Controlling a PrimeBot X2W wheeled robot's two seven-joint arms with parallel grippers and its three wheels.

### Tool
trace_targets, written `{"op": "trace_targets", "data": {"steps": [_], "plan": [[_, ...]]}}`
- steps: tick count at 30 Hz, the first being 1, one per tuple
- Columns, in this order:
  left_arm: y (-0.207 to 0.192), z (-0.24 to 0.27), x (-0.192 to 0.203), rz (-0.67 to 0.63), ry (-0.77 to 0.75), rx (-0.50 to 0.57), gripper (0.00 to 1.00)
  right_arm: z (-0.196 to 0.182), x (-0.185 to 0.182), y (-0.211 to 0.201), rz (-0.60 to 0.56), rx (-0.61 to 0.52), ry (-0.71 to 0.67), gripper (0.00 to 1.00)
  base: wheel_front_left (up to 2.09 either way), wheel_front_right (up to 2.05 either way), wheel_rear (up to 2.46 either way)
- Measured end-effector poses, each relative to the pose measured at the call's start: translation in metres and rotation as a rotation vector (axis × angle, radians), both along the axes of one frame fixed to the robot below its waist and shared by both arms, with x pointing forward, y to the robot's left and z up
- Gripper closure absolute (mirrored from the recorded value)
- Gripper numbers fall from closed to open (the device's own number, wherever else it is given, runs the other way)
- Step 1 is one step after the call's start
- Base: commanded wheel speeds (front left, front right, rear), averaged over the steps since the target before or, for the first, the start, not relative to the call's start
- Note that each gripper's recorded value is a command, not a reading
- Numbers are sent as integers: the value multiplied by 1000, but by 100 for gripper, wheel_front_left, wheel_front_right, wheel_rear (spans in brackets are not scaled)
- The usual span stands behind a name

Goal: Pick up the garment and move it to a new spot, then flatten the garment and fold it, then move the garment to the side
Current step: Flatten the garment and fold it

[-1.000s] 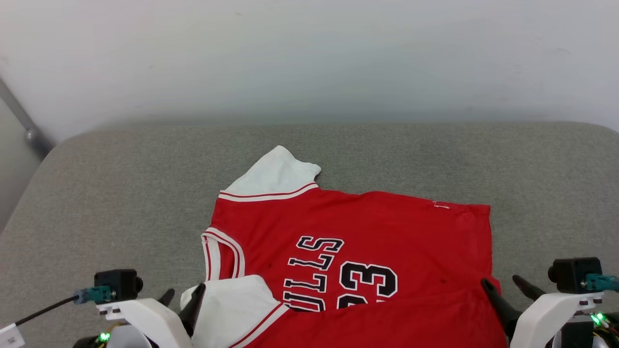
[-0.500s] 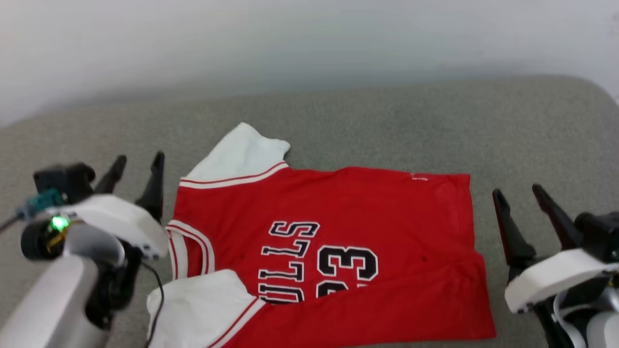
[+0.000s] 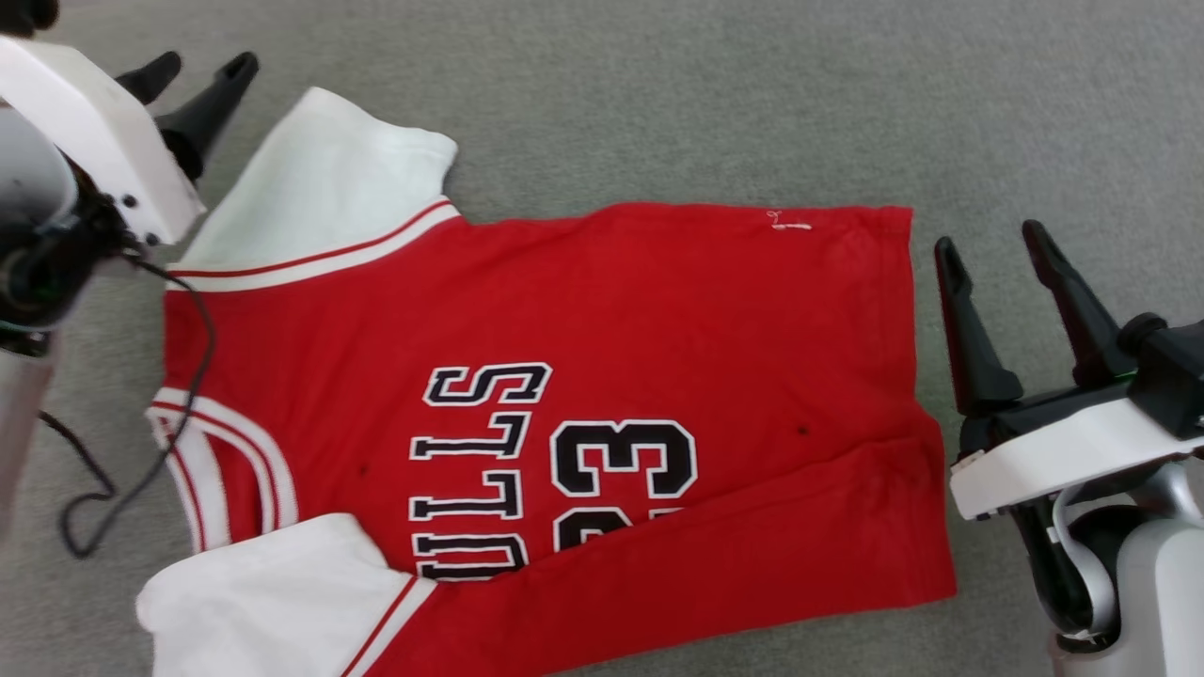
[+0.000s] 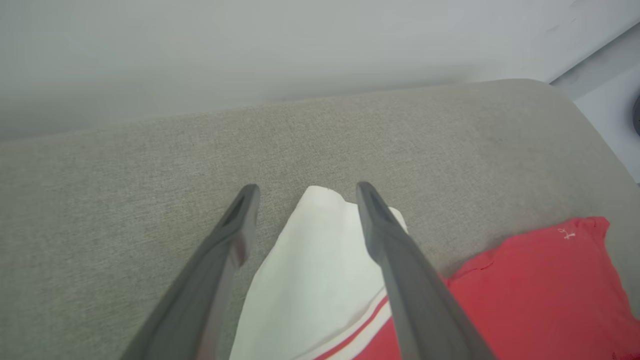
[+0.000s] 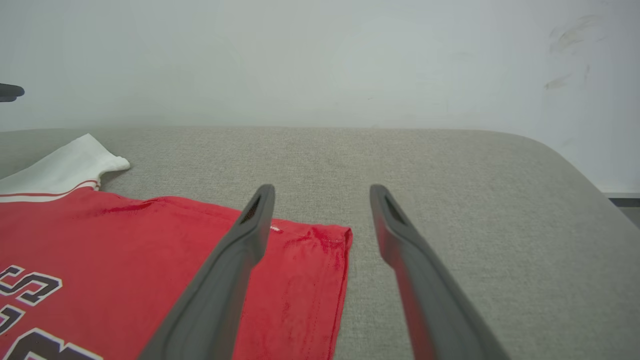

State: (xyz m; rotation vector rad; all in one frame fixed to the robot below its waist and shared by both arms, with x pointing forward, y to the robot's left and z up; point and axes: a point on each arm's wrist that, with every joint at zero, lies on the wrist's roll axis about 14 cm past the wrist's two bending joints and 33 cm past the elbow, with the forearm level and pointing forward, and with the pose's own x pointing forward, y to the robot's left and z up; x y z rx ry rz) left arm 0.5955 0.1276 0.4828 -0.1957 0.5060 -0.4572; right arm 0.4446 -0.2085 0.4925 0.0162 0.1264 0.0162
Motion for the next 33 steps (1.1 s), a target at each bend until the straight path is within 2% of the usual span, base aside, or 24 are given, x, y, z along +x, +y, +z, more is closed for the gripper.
{"op": "trace_targets", "data": {"steps": [8, 14, 15, 18, 27, 33], "plan": [[-6, -71, 4, -116, 324, 109, 0, -25, -6, -10, -36, -6, 67, 0, 0, 0, 0], [-6, -111, 9, -127, 426, 170, 0, -47, -12, -19, -65, 1, 134, 0, 0, 0, 0], [-9, -124, 7, -143, 480, 193, 0, -54, -15, -24, -83, 5, 155, 0, 0, 0, 0], [-11, -128, 4, -153, 527, 199, 100, -56, -15, -29, -98, 18, 168, 0, 0, 0, 0], [-15, -125, -1, -155, 506, 164, 100, -69, 0, -24, -59, 120, 270, 0, 0, 0, 0], [-15, -109, -4, -162, 432, 149, 100, -91, 14, -26, 4, 140, 490, 0, 0, 0, 0]]}}
